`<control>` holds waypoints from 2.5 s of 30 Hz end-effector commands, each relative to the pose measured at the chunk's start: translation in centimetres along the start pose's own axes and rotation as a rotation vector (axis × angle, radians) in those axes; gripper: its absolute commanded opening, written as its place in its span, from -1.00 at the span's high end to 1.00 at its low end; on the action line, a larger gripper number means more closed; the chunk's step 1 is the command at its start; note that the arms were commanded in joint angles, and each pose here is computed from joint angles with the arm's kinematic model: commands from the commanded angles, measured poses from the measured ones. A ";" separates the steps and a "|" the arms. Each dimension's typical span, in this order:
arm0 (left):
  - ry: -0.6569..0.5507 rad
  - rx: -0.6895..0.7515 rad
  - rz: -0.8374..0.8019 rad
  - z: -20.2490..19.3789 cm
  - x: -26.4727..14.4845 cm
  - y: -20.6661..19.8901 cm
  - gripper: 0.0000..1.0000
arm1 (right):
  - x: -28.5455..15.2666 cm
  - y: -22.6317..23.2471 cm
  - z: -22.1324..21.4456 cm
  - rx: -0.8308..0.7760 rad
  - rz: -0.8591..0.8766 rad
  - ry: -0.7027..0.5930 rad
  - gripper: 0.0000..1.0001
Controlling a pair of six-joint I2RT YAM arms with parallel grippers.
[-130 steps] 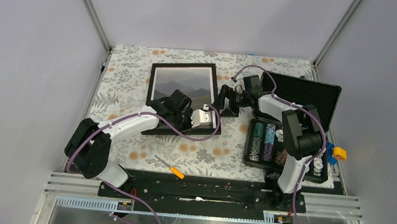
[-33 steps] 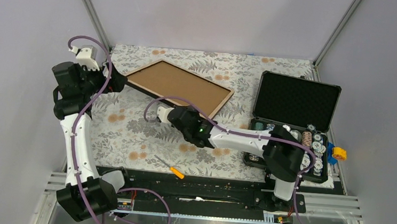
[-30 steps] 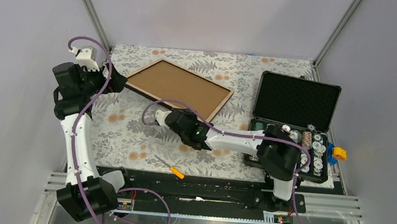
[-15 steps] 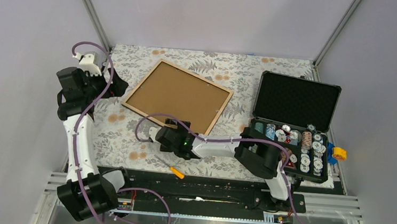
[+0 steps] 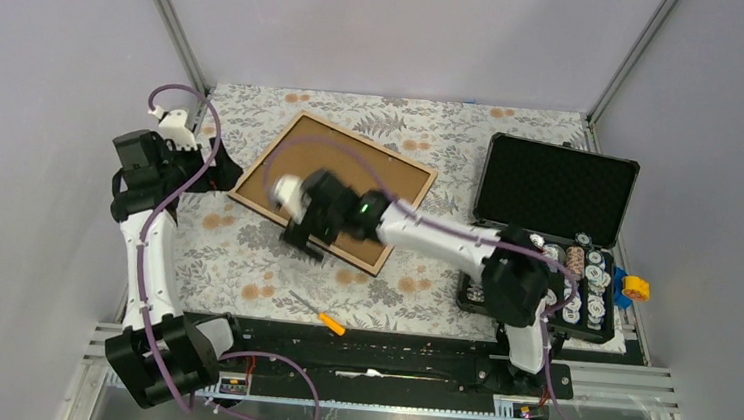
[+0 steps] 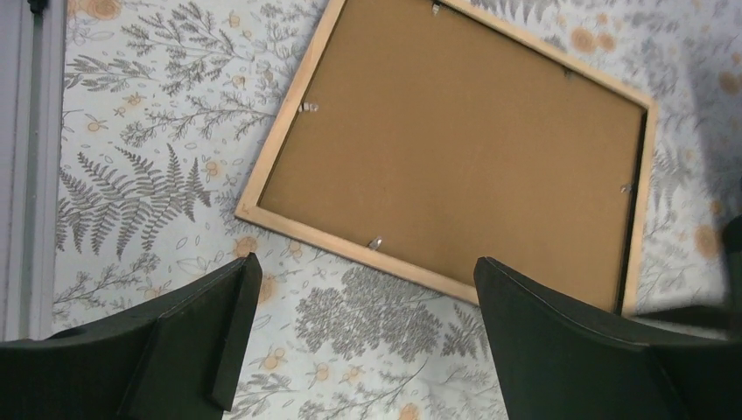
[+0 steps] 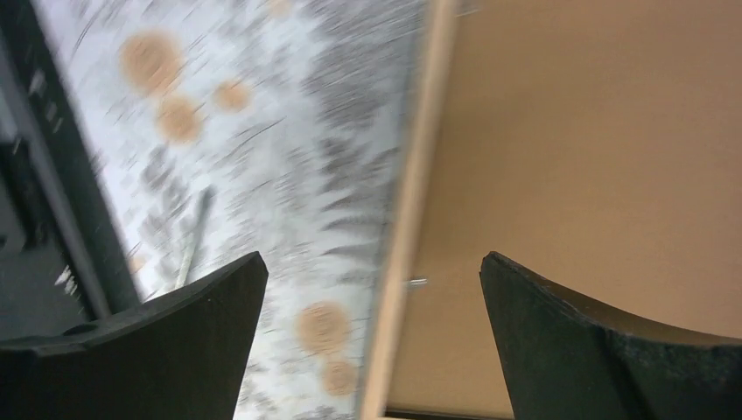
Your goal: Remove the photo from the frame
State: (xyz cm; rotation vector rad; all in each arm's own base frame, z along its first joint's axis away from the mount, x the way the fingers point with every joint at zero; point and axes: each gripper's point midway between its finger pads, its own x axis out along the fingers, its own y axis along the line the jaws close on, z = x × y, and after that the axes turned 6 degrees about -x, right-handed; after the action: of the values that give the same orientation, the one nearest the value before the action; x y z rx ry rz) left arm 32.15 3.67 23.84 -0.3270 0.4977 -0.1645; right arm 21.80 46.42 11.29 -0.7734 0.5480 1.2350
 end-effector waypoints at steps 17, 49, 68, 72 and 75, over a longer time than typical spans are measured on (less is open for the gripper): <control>0.516 0.380 -0.164 -16.1 0.1 1.5 -0.62 | -3.2 -30.9 -13.6 0.681 -0.201 -0.068 -1.00; 0.557 0.398 -0.138 -17.0 12.9 1.8 -0.11 | -0.5 -21.4 -21.7 0.846 0.072 0.086 -0.99; 0.506 0.354 -0.224 -13.9 21.6 -1.3 -0.31 | -3.2 -8.7 -21.1 1.009 0.283 0.067 -0.99; 0.513 0.361 -0.241 -14.2 22.3 -2.2 -0.31 | -3.3 -6.6 -21.0 1.002 0.315 0.093 -0.99; 0.516 0.360 -0.245 -14.4 22.0 -2.3 -0.31 | -3.3 -5.1 -21.1 1.003 0.334 0.115 -0.99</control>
State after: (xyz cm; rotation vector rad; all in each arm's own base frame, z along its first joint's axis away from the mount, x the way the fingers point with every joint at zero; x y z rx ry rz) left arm 44.47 -2.78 2.25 0.0866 0.9400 -0.4403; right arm 33.25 24.75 3.07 0.0477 1.1186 0.9021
